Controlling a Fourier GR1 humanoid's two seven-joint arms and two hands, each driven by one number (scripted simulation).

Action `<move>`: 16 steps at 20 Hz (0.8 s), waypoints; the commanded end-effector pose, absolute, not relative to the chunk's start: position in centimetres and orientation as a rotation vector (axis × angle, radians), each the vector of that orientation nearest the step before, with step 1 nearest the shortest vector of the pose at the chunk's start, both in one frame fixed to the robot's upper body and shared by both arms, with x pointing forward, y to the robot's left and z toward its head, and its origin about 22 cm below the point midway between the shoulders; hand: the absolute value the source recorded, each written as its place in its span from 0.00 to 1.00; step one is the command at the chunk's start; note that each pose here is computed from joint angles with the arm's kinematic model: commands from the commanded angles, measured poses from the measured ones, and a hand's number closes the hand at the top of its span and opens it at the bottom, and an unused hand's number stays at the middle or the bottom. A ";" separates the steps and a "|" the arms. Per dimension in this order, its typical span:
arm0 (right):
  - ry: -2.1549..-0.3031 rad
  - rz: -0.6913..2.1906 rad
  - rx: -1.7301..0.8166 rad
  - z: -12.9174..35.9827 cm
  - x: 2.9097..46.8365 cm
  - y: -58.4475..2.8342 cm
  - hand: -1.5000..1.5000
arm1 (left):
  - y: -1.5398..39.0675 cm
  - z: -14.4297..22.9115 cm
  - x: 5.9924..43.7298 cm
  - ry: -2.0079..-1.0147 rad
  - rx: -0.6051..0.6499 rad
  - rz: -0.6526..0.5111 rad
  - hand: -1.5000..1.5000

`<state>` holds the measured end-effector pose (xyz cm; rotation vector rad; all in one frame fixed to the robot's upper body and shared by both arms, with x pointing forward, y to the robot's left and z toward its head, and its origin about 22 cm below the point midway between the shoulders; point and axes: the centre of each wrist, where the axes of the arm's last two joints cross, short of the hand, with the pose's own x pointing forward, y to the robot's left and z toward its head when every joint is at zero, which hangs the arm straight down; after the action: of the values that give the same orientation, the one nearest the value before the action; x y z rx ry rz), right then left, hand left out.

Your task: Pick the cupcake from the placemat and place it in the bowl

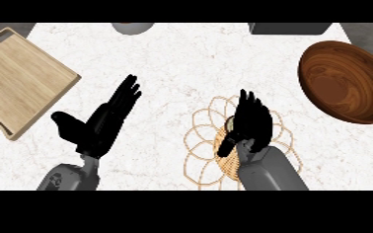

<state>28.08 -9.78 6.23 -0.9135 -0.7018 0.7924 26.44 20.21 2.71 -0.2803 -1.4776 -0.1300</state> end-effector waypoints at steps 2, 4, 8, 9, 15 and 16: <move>-0.541 0.718 -0.980 6.0 28.4 -8.7 0.00 | 21.7 2.5 26.4 -1.466 -0.264 -0.138 0.50; -0.536 0.711 -0.999 5.6 29.3 -9.1 0.00 | 20.1 3.1 26.4 -1.488 -0.279 -0.136 0.50; -0.541 0.706 -0.988 4.7 28.5 -9.0 0.00 | 20.6 3.4 27.9 -1.485 -0.270 -0.127 0.50; -0.543 0.691 -0.982 4.1 27.8 -9.7 0.00 | 19.3 1.7 25.5 -1.484 -0.281 -0.123 0.50; -0.555 0.677 -1.000 2.3 28.0 -9.2 0.00 | 21.1 2.7 27.5 -1.484 -0.265 -0.137 0.50; -0.560 0.697 -0.986 2.7 28.7 -8.5 0.00 | 19.2 2.5 27.6 -1.484 -0.277 -0.140 0.50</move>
<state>28.57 -9.92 3.10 -0.9429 -0.6647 0.7807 26.75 20.06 2.42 -0.2759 -1.4838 -0.1337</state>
